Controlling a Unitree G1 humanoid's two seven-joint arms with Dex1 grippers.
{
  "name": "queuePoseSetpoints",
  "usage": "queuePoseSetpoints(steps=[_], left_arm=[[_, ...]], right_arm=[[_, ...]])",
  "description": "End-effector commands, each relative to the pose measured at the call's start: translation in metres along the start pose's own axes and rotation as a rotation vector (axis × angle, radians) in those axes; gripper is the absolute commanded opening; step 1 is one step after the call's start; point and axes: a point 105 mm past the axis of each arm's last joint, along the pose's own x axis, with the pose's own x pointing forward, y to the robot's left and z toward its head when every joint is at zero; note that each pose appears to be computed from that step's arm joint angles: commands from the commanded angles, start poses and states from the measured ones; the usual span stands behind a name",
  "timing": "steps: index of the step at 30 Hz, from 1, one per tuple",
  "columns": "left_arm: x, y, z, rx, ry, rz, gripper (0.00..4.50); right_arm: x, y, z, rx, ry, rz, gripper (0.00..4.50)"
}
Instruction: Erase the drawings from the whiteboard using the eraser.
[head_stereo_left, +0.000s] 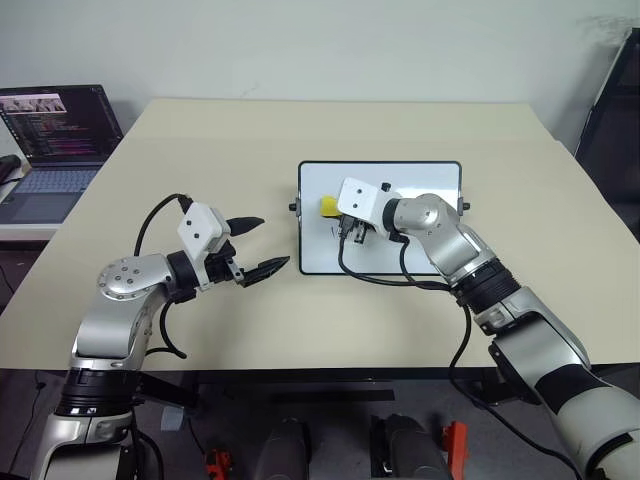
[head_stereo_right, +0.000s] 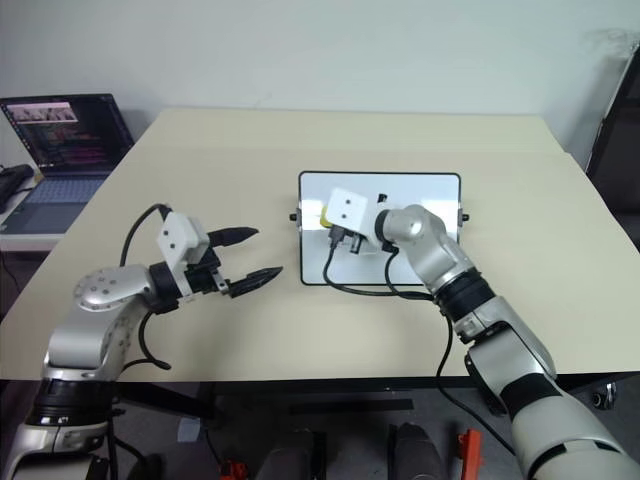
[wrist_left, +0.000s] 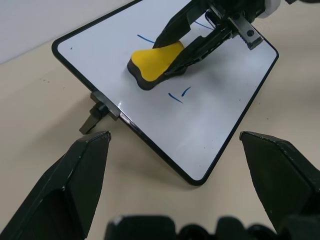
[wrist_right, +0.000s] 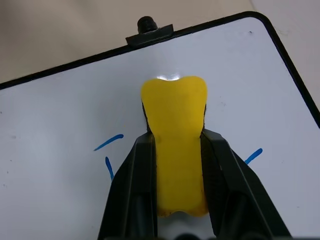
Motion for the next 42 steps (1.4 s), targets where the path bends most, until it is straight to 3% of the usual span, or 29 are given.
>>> queuePoseSetpoints(steps=[1, 8, 12, 18, 23, 25, 29, 37, 42], left_arm=[[-0.001, 0.002, 0.009, 0.036, -0.027, 0.012, 4.50], [0.001, 0.004, 0.010, 0.041, -0.028, 0.013, 4.50], [0.001, 0.005, 0.010, 0.040, -0.029, 0.013, 4.50], [0.002, 0.006, 0.011, 0.041, -0.032, 0.012, 4.50], [0.003, 0.007, 0.013, 0.042, -0.037, 0.010, 4.50], [0.003, 0.007, 0.013, 0.041, -0.036, 0.008, 4.50], [0.001, 0.007, 0.013, 0.042, -0.033, 0.006, 4.50], [-0.002, 0.013, 0.013, 0.051, -0.015, 0.003, 4.50], [-0.001, 0.013, 0.013, 0.051, -0.014, -0.006, 4.50]], right_arm=[[0.001, 0.019, -0.020, -0.015, 0.078, 0.077, 0.85], [-0.003, 0.063, -0.042, -0.031, 0.130, 0.244, 0.85], [-0.004, 0.066, -0.055, -0.046, 0.168, 0.229, 0.84], [-0.019, 0.030, -0.030, -0.012, 0.070, 0.147, 0.84], [-0.078, -0.025, 0.023, 0.129, -0.204, 0.067, 0.83], [-0.100, -0.035, 0.028, 0.190, -0.258, 0.058, 0.83], [-0.146, -0.039, 0.000, 0.237, -0.208, 0.056, 0.83], [-0.212, -0.022, -0.100, 0.255, 0.173, 0.016, 0.83], [-0.226, -0.033, -0.109, 0.259, 0.174, -0.052, 0.83]])
